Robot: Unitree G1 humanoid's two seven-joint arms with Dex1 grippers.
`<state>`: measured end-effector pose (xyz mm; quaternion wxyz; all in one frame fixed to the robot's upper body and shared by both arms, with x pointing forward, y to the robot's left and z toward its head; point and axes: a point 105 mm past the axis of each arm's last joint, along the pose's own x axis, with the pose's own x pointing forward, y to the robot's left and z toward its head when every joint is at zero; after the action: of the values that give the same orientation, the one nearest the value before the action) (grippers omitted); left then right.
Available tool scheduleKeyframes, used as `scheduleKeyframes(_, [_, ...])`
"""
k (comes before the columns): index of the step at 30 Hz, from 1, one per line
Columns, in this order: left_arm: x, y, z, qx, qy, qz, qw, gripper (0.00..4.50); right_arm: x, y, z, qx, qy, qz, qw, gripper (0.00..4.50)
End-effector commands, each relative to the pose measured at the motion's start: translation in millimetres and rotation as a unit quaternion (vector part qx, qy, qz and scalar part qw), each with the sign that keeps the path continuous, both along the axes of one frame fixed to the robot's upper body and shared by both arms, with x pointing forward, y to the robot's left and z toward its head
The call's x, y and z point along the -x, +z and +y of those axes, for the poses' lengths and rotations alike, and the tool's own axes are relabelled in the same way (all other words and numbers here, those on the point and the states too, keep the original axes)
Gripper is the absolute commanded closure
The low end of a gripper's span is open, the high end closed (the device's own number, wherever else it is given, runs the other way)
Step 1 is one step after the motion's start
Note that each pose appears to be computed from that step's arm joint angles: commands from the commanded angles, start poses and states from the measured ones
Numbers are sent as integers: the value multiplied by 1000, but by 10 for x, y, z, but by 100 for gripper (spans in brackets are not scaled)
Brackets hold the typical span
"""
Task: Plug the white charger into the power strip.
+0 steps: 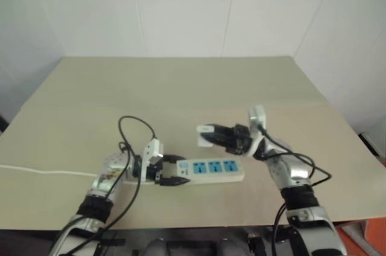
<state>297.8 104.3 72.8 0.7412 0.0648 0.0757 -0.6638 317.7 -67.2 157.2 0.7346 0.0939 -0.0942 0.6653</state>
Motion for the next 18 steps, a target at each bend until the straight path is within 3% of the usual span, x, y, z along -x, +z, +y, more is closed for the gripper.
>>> scheduleKeyframes(1, [9,-60,98,-22,16,8,1000,123,14,29,51,2,34,-26,999,337])
scheduleKeyframes(18, [-2,-16,152,-28,12,0,1000,123,-43,-246,120,15,38,-26,999,337])
